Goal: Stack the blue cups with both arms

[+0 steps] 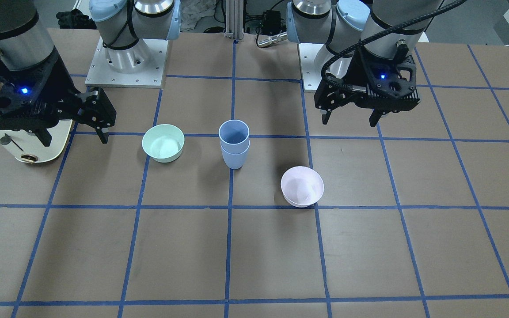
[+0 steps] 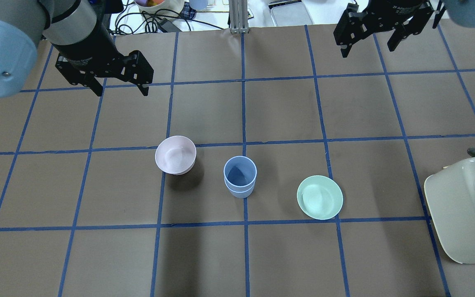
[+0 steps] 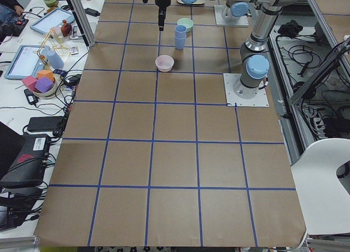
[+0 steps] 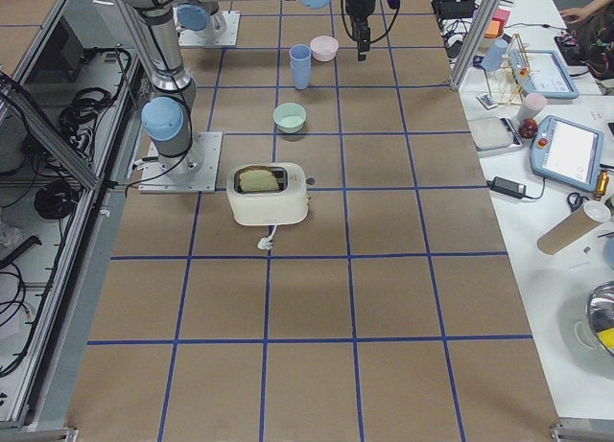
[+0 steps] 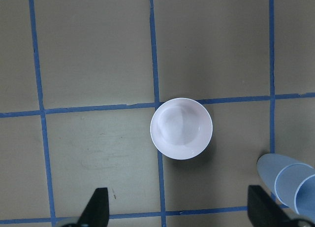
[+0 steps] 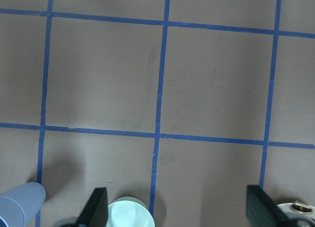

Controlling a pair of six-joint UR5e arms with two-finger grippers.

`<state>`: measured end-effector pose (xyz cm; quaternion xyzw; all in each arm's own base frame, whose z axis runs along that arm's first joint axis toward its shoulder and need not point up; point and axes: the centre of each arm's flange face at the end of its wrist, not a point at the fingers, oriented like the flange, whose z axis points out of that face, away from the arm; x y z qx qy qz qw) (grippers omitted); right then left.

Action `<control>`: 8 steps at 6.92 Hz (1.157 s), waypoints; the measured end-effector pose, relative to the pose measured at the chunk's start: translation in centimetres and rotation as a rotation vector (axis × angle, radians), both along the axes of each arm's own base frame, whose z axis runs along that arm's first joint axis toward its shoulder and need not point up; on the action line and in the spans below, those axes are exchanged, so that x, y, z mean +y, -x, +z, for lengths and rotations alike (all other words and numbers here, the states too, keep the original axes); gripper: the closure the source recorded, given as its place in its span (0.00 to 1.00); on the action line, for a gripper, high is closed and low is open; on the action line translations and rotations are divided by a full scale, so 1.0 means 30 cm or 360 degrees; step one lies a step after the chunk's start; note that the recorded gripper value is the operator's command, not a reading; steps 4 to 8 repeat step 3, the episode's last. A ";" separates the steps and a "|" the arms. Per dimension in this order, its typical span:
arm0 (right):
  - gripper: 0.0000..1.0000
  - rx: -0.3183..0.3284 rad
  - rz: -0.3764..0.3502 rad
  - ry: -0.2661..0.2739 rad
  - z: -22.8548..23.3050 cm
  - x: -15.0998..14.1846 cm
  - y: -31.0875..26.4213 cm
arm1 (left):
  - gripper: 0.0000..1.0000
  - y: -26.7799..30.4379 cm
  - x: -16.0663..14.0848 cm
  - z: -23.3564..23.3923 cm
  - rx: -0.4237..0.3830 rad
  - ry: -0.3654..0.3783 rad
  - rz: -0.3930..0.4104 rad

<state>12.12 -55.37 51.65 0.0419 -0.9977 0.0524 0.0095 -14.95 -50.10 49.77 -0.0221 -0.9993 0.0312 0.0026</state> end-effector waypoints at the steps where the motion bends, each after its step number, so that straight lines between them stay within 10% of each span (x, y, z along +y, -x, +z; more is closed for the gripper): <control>1: 0.00 0.0000 -0.0018 -0.0015 0.000 0.004 0.001 | 0.00 -0.001 0.003 0.002 0.0000 -0.0008 0.0001; 8: 0.00 0.0001 -0.0028 -0.0020 0.005 0.007 0.000 | 0.00 -0.004 0.006 0.009 0.0001 -0.0011 0.0003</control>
